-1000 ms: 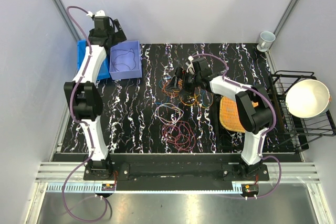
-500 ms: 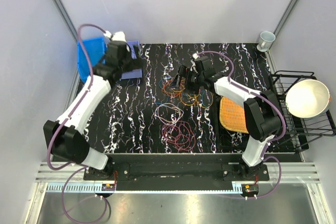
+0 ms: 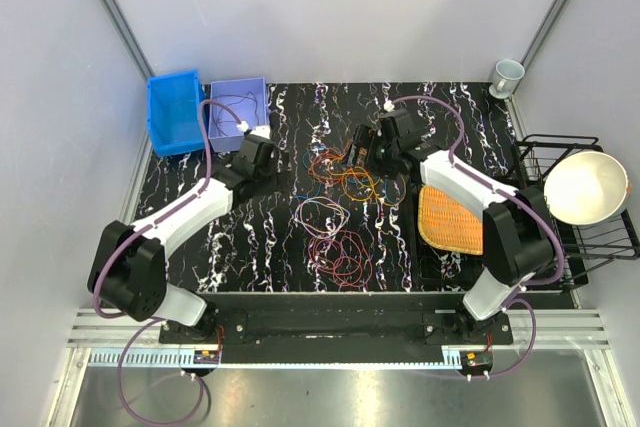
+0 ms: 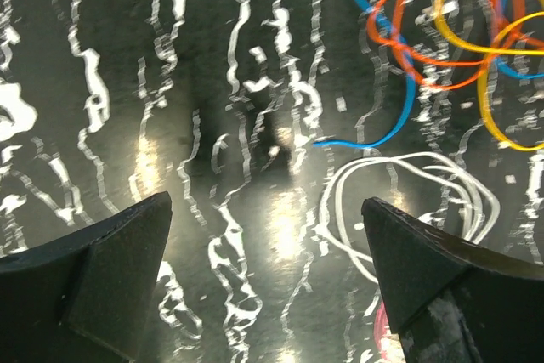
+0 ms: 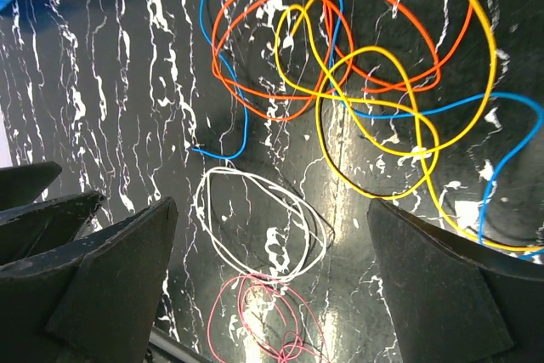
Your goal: Untangle the cables
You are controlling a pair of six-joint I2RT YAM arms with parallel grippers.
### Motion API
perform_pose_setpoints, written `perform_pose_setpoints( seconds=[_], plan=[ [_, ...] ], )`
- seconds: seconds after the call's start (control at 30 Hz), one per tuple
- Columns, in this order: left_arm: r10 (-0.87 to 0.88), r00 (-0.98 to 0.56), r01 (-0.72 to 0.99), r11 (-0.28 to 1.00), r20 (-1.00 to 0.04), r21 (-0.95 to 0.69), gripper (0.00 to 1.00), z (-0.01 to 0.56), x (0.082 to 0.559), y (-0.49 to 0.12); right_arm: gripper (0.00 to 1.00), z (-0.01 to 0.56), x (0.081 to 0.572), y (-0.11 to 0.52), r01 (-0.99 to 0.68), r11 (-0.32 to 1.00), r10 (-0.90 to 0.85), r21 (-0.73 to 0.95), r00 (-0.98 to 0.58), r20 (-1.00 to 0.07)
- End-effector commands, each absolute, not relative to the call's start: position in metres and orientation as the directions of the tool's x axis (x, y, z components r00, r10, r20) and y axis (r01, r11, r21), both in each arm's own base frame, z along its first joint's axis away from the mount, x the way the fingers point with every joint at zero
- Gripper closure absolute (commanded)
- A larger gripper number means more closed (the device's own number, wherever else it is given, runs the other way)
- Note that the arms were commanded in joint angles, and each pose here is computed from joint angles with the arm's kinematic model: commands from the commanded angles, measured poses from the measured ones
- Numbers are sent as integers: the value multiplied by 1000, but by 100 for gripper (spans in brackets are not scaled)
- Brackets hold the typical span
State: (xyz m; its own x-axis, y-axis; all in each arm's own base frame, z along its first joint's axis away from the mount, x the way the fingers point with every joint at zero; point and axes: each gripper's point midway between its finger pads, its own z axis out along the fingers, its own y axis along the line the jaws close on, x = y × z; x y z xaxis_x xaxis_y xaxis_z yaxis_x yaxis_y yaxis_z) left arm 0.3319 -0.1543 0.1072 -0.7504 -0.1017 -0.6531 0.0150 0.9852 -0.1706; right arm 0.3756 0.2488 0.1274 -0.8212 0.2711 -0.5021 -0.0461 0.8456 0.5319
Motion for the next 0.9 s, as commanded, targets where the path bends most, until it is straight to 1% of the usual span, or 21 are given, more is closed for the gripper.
perform_pose_setpoints(
  seconds=[0.0, 0.1, 0.17, 0.2, 0.33, 0.43, 0.47, 0.5, 0.53, 0.6, 0.7, 0.87],
  plan=[
    [-192, -650, 17, 964, -735, -266, 1, 142, 357, -173, 0, 151, 383, 237, -73, 867, 266, 492, -768, -583],
    [-203, -615, 53, 953, -762, -297, 1, 158, 361, -180, 0, 149, 388, 239, -56, 866, 278, 497, -772, -572],
    [-250, -558, 19, 949, -791, -314, 1, 162, 365, -172, 0, 147, 391, 241, -17, 858, 313, 513, -774, -550],
    [-254, -567, 21, 947, -784, -322, 1, 152, 361, -170, 0, 144, 394, 241, 2, 855, 329, 519, -776, -538],
    [-226, -589, 102, 931, -776, -349, 1, 152, 356, -180, 0, 142, 396, 235, 41, 856, 361, 516, -762, -539],
    [-213, -596, 88, 941, -774, -327, 2, 149, 353, -184, 0, 146, 396, 237, 14, 849, 350, 529, -765, -541],
    [-198, -617, 74, 949, -762, -306, 3, 143, 349, -183, 0, 146, 395, 237, -5, 852, 331, 524, -770, -546],
    [-188, -614, 67, 955, -766, -289, 6, 147, 350, -187, 0, 144, 394, 236, -3, 852, 330, 523, -772, -543],
    [-164, -654, 51, 964, -739, -259, 9, 134, 345, -187, 0, 144, 391, 240, -25, 846, 313, 533, -785, -534],
    [-138, -680, 70, 966, -720, -251, 14, 129, 339, -198, 0, 143, 389, 242, -51, 846, 288, 531, -795, -534],
    [-95, -706, 110, 964, -702, -241, 18, 113, 329, -215, 0, 139, 387, 244, -56, 841, 280, 538, -806, -521],
    [-58, -744, 109, 972, -665, -208, 24, 85, 324, -224, 1, 131, 385, 251, -67, 830, 260, 553, -831, -492]
  ],
)
